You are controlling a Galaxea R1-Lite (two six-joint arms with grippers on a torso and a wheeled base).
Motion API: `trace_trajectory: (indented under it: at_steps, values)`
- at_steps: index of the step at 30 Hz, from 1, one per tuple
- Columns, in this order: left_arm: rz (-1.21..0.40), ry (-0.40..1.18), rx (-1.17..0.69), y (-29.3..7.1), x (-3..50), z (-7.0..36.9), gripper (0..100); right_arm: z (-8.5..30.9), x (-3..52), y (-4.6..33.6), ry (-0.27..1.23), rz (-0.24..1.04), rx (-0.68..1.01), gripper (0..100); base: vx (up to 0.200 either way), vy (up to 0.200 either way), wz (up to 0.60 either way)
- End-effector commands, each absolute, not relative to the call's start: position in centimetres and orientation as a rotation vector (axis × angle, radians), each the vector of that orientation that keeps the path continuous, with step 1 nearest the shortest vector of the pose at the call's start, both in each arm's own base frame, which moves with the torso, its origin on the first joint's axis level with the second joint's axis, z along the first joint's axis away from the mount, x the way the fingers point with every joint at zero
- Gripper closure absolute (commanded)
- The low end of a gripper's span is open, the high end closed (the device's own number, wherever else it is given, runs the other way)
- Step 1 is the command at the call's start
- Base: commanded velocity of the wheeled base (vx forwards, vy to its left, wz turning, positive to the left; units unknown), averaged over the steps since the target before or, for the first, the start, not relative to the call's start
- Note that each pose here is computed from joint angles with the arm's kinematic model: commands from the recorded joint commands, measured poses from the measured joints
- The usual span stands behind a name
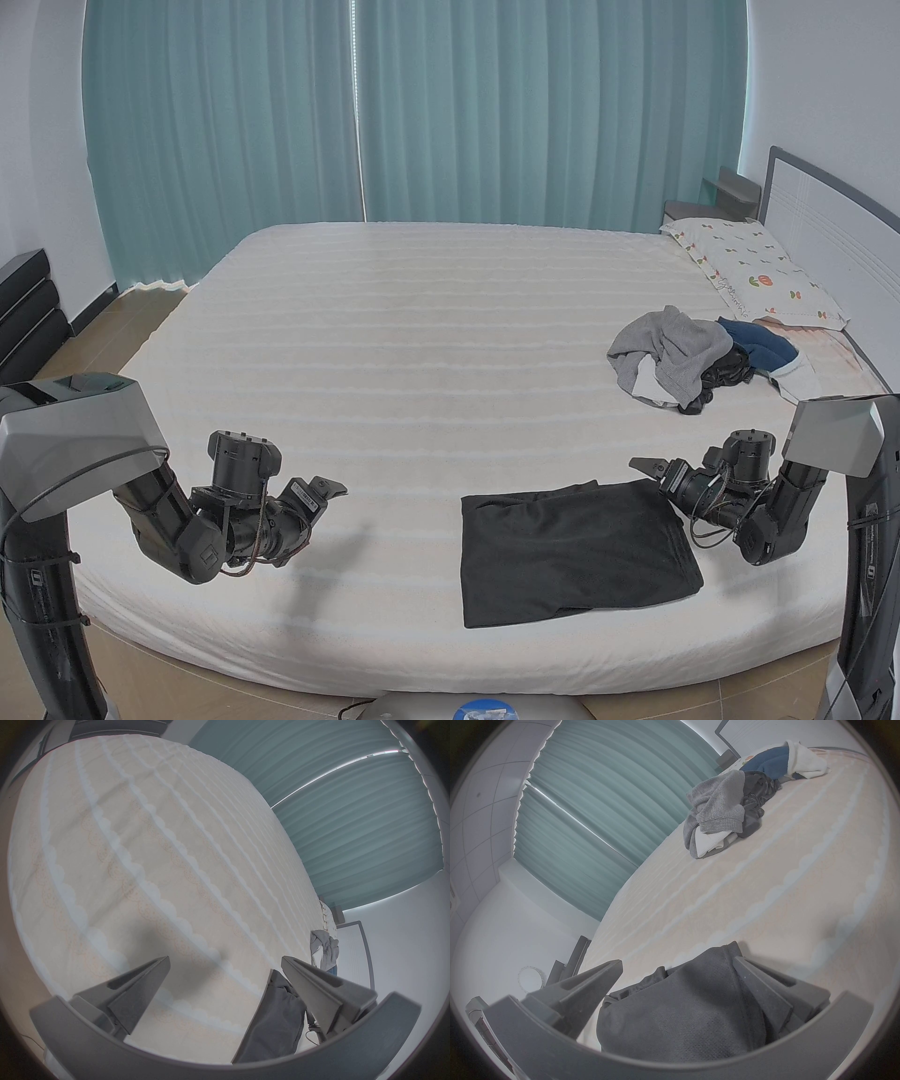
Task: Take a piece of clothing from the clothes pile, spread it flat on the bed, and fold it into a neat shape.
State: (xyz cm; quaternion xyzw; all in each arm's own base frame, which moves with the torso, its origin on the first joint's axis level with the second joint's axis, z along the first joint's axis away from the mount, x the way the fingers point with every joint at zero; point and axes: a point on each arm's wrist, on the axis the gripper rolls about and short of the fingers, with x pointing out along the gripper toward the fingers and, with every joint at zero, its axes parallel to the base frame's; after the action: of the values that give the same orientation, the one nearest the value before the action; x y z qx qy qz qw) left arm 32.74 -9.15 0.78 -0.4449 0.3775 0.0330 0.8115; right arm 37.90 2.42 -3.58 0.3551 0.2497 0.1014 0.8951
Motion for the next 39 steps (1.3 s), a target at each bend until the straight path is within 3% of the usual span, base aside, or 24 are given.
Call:
trace_trajectory:
  at_steps: [1,16,17,39]
  values:
    - [0.071,0.807,-0.95,-9.2,32.8,0.7,0,-3.8,37.8,2.3,0.524,0.207,0.737,0,0.0,0.0,0.0]
    - [0.071,0.808,-0.948,-9.1,32.7,0.7,0,-4.6,38.1,2.4,0.534,0.205,0.736,0,0.0,0.0,0.0]
    - [0.071,0.807,-0.95,-9.2,32.8,0.7,0,-4.6,38.1,2.4,0.534,0.205,0.736,100,0.0,0.0,0.0]
    - [0.071,0.807,-0.95,-9.1,32.7,0.8,0,-4.1,38.0,0.3,0.5,0.154,0.753,100,0.0,0.0,0.0]
